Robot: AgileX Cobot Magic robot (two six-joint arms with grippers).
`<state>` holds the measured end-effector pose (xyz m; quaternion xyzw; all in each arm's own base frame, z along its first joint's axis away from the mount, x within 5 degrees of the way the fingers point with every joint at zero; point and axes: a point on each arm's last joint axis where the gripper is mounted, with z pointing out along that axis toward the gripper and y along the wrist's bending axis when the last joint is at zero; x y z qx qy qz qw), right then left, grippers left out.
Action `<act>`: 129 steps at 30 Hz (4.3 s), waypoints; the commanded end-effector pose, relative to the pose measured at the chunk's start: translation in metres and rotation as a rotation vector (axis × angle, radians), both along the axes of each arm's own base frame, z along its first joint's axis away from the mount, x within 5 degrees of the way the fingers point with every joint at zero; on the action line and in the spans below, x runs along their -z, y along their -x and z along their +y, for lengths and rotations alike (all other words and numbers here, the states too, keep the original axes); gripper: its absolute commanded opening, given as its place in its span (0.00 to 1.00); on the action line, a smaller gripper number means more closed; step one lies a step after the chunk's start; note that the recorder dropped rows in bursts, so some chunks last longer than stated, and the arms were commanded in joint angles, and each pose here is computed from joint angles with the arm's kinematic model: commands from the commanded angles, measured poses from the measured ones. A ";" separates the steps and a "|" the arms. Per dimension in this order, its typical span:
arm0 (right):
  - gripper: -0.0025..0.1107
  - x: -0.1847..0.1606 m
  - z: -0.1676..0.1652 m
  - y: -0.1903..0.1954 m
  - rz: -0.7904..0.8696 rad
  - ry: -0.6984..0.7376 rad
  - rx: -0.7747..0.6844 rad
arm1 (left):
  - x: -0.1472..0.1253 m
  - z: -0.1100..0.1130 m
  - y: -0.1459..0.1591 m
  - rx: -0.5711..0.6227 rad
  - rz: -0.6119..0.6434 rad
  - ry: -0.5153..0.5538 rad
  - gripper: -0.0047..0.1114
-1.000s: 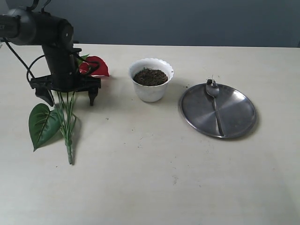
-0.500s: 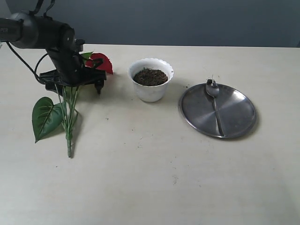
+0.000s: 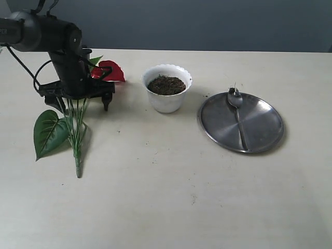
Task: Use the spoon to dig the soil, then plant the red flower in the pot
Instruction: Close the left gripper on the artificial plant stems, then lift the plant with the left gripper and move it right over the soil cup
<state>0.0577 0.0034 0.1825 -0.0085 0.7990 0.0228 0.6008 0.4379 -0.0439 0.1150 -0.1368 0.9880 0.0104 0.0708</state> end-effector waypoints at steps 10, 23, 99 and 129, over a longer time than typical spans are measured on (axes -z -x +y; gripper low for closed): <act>0.02 0.000 0.000 0.000 -0.009 0.005 0.005 | 0.007 0.000 0.013 -0.010 0.142 -0.008 0.94; 0.02 0.000 0.000 0.000 -0.009 0.005 0.005 | 0.007 0.001 0.013 -0.008 0.139 -0.011 0.94; 0.02 0.000 0.000 0.000 -0.009 0.005 0.005 | -0.156 -0.033 0.083 0.401 -0.751 0.188 0.04; 0.02 0.000 0.000 0.000 -0.009 0.005 0.005 | -0.212 -0.096 0.203 0.941 -1.534 0.342 0.04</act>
